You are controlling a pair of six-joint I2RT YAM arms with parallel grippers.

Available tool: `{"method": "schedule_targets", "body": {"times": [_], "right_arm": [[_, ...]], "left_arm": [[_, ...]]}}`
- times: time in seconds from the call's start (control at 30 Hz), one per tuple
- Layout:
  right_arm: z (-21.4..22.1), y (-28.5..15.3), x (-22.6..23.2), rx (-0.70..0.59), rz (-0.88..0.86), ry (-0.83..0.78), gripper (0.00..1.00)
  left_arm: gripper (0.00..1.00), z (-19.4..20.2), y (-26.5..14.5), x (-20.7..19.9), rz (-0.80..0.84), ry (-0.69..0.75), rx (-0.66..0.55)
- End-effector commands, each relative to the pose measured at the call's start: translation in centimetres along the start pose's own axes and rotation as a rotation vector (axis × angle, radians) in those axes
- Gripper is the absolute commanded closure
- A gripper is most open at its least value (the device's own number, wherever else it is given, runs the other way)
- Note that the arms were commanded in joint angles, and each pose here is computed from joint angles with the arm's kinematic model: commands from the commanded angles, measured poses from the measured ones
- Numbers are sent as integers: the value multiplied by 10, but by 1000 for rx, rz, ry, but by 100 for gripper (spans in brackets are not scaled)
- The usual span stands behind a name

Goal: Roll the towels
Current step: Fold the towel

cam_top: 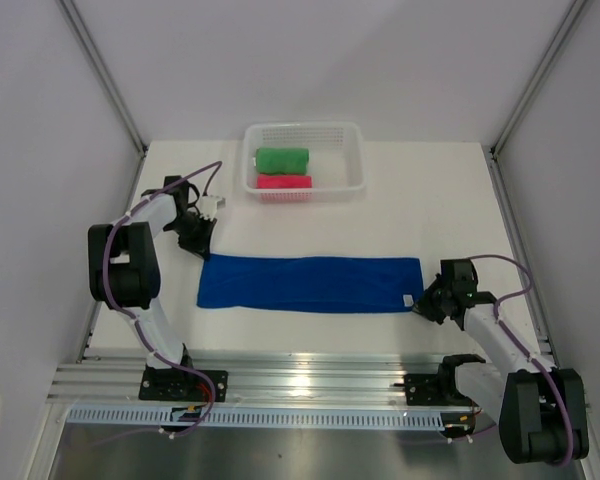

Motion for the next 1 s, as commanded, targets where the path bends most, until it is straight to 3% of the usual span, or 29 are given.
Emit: {"method": "schedule_targets", "body": {"times": [0.0,0.23,0.27,0.37,0.47,0.57,0.67,0.73,0.83,0.93,0.97], "right_arm": [[-8,-9,-15,-22,98,-2,100],[-21,-15,-8,-52,58,-15,99],[-22,-15,-4,-53,40,-27,82],[-28,-23,1,-38,55,-70,65],[-47,-41,11,-99,55,-122,59],[-72,-71,43,-255,-1,-232,60],[-76,-81,105,-346,-198,-470,65],[-37,-76,150,-262,-393,-757,69],[16,-51,190,-135,-431,-1151,71],[60,-23,212,25,-446,-1394,71],[63,-22,228,23,-470,-1430,71]], "left_arm": [[99,-14,-15,12,-59,-1,-66],[99,-19,-17,11,-34,3,-82],[99,-20,-16,6,-5,4,-86],[99,-20,-15,1,25,0,-90],[98,-18,-13,-2,44,-1,-83],[97,-17,-13,-2,42,3,-85],[96,-14,-12,0,28,4,-76],[96,-15,-13,1,27,6,-79],[96,-14,-11,2,24,4,-71],[96,-15,-12,2,23,-4,-65],[96,-16,-13,2,21,-5,-70]]}}
Point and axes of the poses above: each gripper's point midway between its finger pads, its own y axis out along the fingers, its own x axis along the line the jaws close on, z = x × y, the point moved 1 cm from there along -y, back along the fingers, and after that the axes turned 6 degrees about -y, right-handed, at the moved point
